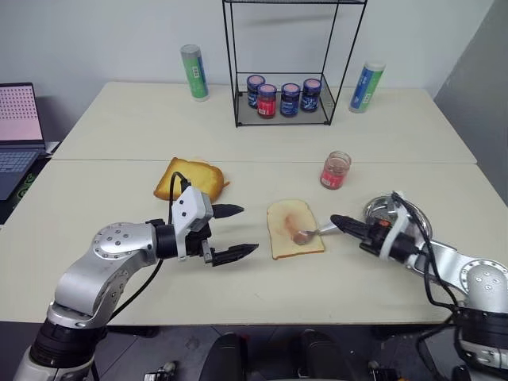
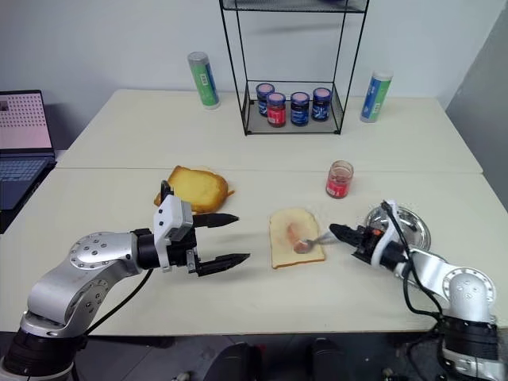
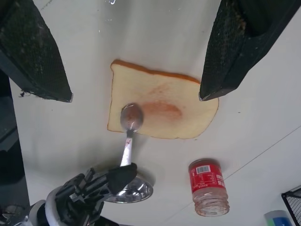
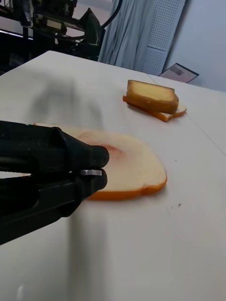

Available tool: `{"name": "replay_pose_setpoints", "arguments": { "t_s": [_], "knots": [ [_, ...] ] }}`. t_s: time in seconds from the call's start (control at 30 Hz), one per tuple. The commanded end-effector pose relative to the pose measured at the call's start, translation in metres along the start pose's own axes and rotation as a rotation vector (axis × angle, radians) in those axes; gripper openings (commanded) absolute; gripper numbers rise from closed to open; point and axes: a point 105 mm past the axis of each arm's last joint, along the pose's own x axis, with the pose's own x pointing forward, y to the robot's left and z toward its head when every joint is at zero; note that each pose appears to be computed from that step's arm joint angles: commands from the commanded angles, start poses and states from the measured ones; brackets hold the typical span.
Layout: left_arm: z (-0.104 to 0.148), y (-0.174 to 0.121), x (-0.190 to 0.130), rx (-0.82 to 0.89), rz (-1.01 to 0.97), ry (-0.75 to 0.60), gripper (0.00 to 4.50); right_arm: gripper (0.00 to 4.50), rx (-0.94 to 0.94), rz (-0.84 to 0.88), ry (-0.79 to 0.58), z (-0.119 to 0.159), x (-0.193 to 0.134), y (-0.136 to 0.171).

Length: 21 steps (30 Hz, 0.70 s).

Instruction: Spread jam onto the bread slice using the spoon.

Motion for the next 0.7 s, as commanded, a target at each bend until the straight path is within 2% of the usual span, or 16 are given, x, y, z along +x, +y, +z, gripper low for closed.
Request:
{"name": "replay_pose_setpoints", "arguments": {
  "t_s": [0.03, 0.23, 0.37, 0.47, 0.57, 0.7],
  "knots": [
    [0.009, 0.001, 0.002, 0.041, -0.006, -0.025, 4.50, 0.06, -0.040, 0.008, -0.038, 0.015, -0.008, 0.004],
    [0.011, 0.003, 0.004, 0.047, -0.010, -0.028, 4.50, 0.06, 0.014, 0.154, -0.164, 0.044, 0.026, 0.040],
    [0.012, 0.003, 0.005, 0.050, -0.011, -0.030, 4.50, 0.06, 0.041, 0.155, -0.172, 0.041, 0.054, 0.043],
    [0.013, 0.003, 0.004, 0.053, -0.007, -0.026, 4.50, 0.06, 0.046, 0.112, -0.155, 0.035, 0.067, 0.032],
    [0.012, 0.003, 0.001, 0.053, -0.001, -0.021, 4.50, 0.06, 0.010, 0.052, -0.122, 0.028, 0.064, 0.016],
    [0.012, 0.002, 0.000, 0.052, 0.003, -0.020, 4.50, 0.06, -0.025, 0.056, -0.102, 0.028, 0.046, 0.015]
  ]
}}
